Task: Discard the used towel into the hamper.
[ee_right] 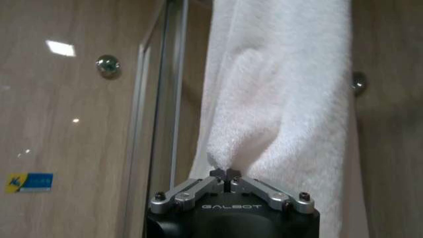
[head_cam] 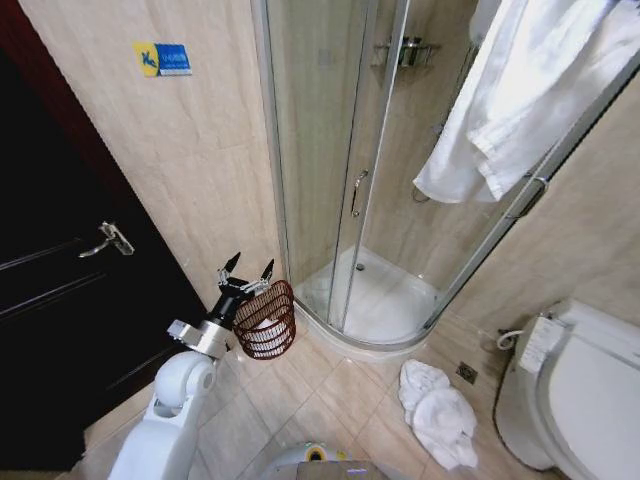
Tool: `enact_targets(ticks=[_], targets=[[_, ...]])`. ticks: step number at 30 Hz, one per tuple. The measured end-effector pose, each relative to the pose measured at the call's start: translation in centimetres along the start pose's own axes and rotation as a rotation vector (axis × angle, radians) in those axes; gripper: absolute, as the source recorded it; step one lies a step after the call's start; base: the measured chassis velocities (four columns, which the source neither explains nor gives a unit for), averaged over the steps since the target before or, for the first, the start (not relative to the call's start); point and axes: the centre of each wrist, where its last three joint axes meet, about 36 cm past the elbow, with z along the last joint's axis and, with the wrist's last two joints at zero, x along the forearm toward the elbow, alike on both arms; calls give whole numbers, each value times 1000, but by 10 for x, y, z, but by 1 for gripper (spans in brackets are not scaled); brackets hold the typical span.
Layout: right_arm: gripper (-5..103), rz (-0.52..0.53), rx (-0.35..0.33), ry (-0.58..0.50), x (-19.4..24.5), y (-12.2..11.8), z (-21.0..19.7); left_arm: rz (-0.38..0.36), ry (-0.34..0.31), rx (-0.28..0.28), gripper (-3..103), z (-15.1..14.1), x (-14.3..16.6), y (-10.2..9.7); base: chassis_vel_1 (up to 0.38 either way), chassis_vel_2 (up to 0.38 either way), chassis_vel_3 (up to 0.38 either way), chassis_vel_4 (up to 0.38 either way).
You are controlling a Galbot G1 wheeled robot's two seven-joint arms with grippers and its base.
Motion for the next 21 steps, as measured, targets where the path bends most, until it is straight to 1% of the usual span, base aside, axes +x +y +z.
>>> enact_targets(ticks=[1, 3, 5, 8, 12, 14, 16, 18, 20, 21], targets=[[1, 9, -31, 16, 3, 4, 3, -1, 1, -1, 100, 0, 0, 0, 0, 0, 0, 0], [1, 12, -42, 22, 4, 5, 4, -2, 1, -1, 100, 0, 0, 0, 0, 0, 0, 0], [1, 11, -88, 46, 10, 9, 17, -8, 5, -3, 100, 1, 2, 1, 0, 0, 0, 0], [1, 7, -94, 53, 11, 11, 21, -9, 6, -4, 100, 2, 3, 1, 0, 0, 0, 0], [1, -6, -127, 115, 22, 30, 30, -11, 5, -8, 100, 2, 3, 1, 0, 0, 0, 0], [1, -4, -130, 123, 23, 33, 31, -12, 4, -9, 100, 2, 3, 1, 0, 0, 0, 0], [1, -8, -143, 163, 29, 46, 39, -14, 3, -10, 100, 2, 3, 2, 0, 0, 0, 0], [1, -10, -146, 172, 30, 49, 42, -15, 2, -10, 100, 2, 3, 2, 0, 0, 0, 0], [1, -17, -161, 223, 35, 59, 58, -23, 0, -14, 100, 0, 6, 3, 0, 0, 0, 0], [1, -17, -161, 223, 35, 59, 58, -23, 0, -14, 100, 0, 6, 3, 0, 0, 0, 0]])
